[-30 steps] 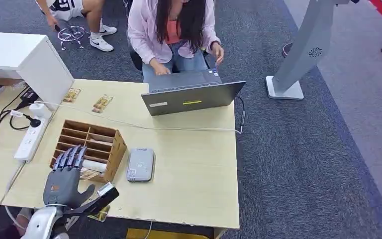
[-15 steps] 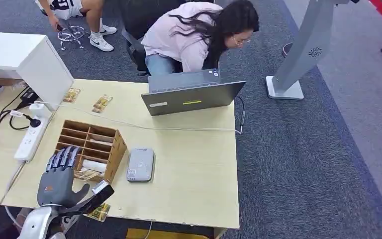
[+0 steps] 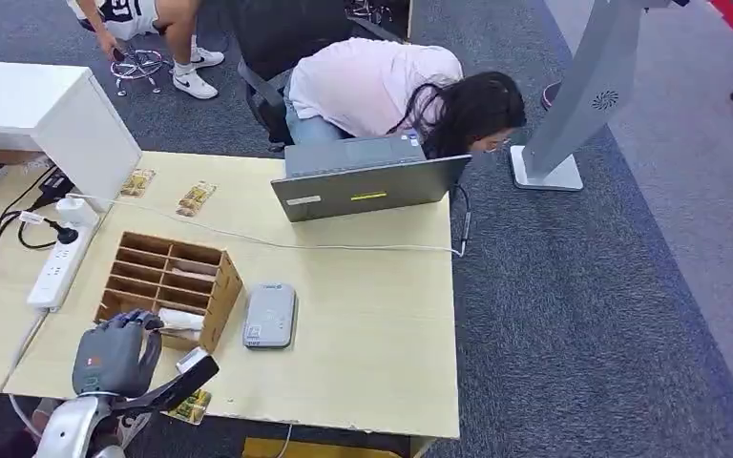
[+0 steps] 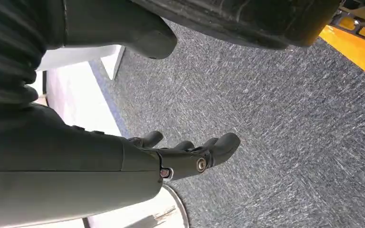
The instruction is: Pass the card to the sensor for recognition and then transmit it.
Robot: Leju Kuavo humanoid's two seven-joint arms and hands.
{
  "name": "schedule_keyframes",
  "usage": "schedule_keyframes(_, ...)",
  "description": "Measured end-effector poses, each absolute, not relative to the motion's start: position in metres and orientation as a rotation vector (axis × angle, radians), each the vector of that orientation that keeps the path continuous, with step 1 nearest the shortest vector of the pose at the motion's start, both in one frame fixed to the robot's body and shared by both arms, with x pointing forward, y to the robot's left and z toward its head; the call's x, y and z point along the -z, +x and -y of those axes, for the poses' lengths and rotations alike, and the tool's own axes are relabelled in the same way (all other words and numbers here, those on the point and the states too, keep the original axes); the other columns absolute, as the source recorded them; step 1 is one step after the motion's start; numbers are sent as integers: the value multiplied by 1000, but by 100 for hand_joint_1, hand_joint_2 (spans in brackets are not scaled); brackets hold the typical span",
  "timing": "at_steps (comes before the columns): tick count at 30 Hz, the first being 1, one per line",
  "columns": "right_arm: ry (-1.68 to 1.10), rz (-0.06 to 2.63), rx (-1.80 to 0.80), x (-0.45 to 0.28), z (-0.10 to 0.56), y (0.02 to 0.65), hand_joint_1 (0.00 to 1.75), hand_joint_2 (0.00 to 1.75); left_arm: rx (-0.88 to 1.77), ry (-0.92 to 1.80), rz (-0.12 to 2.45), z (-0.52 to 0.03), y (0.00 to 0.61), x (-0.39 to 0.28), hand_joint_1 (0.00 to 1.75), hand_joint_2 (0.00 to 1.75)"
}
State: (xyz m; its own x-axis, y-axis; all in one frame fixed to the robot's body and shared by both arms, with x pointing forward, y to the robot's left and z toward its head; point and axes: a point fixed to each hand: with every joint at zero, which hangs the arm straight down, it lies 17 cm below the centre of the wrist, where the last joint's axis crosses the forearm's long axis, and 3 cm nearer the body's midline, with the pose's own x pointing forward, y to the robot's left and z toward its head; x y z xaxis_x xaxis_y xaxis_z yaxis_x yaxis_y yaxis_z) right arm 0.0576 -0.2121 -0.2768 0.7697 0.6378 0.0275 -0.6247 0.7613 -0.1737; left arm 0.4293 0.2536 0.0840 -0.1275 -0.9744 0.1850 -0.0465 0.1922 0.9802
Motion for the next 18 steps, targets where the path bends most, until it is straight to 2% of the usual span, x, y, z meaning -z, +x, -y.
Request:
schedule_keyframes(15, -158, 91, -690, 277, 212, 58, 0, 175, 1103, 1092, 1487, -258, 439, -106, 175, 175)
schedule_keyframes(18, -158, 96, -691, 277, 212, 59, 0, 175, 1048, 1184, 1617, -255, 457, -169, 175, 175)
